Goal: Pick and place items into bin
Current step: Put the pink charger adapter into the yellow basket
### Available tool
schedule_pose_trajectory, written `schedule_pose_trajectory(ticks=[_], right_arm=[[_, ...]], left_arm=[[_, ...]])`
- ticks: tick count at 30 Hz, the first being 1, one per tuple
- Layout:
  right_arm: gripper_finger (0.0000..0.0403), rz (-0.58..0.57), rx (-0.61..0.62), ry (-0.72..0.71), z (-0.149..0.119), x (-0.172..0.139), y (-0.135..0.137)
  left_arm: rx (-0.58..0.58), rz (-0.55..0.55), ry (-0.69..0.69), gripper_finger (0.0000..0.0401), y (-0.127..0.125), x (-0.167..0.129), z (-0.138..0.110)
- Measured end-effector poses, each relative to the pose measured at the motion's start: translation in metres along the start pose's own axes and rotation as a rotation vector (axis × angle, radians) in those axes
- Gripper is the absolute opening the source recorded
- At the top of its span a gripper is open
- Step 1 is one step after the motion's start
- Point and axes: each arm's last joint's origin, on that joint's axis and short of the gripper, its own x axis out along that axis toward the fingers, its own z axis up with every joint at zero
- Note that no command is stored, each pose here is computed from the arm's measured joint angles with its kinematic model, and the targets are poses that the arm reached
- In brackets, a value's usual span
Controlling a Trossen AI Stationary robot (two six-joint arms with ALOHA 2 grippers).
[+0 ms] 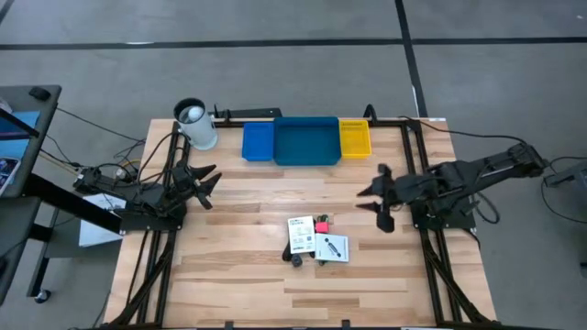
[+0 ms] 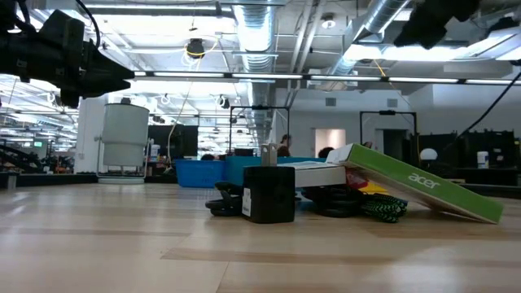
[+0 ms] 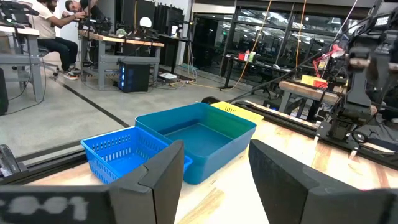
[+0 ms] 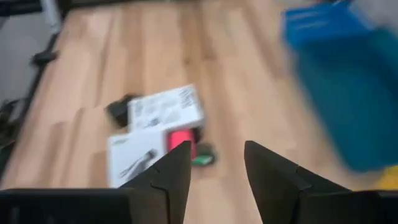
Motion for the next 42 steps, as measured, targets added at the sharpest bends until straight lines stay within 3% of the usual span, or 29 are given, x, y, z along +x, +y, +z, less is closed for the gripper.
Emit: schedule_pose_trajectory(ticks=[5,11,27,42], right_arm=[[0.0135,0.063,0.064,0.114,-0.003,0.021,0.007],[0.0142,0.028,0.116,0.213,-0.008,0.045,0.012],[0.0248,0.033,0.17,0.382,-0.03,0.067,0.048],[0.025,-0.027,0.132,0.607,-0.072,0.08,0.088]], left_arm=[[0.0,0.0,0.0,0.0171,0.0,0.0,0.0],[0.0,0.0,0.0,0.0171,0.0,0.0,0.0],[0.0,-0.001,0.0,0.0171,0.0,0.0,0.0],[0.0,0.0,0.0,0.0171,0.0,0.0,0.0]])
